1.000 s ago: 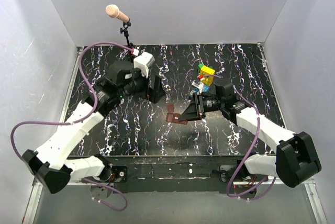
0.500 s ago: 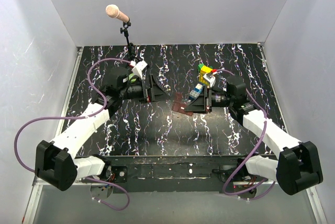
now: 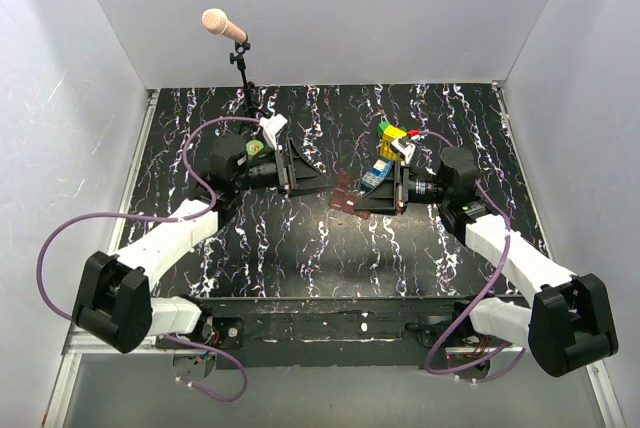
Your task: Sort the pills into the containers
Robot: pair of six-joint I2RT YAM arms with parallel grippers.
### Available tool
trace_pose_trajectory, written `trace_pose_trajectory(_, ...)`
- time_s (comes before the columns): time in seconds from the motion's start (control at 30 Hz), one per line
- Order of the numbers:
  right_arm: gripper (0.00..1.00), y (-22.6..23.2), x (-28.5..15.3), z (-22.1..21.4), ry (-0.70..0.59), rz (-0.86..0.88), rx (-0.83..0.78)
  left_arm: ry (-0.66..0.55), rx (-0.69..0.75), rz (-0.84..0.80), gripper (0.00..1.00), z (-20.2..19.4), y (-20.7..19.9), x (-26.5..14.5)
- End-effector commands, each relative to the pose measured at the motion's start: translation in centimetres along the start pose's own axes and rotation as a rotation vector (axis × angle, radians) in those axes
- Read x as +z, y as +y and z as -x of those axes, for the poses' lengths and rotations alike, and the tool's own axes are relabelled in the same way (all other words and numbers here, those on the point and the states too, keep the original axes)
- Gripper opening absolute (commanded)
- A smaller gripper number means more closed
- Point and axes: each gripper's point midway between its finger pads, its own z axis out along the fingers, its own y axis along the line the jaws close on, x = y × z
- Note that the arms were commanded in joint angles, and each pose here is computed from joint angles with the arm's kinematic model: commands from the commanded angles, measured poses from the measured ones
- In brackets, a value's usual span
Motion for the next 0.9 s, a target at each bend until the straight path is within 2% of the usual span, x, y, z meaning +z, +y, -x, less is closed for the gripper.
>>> trace_pose_trajectory(0.0,0.01,1.5,-0.2,0.2,-0.001,0.044,-0.056,0.036,0.052,-0.012,0.86,-0.1,-1.0,0.8)
trace_pose_trajectory(0.1,0.01,1.5,-0.2,0.2,-0.005,0.047,-0.055,0.046,0.037,-0.042,0.77,-0.5,-1.0,1.4)
trace_pose_trajectory(0.33,0.01,1.5,-0.2,0.5,-0.016,0.046,-0.054,0.081,0.022,-0.073,0.67,-1.6,-1.1,2.5)
trace_pose_trajectory(0.67,0.01,1.3,-0.2,0.4,-0.018,0.044,-0.043,0.111,0.025,-0.101,0.41,-2.2,-1.5,3.3)
trace_pose_trajectory(0.8,0.06,1.0,-0.1,0.4,-0.019,0.038,-0.033,0.12,0.033,-0.104,0.28,-2.2,-1.6,3.3)
trace_pose_trajectory(0.87,0.13,1.0,-0.1,0.5,-0.023,0.039,-0.037,0.124,0.044,-0.097,0.2,-2.3,-1.6,3.3)
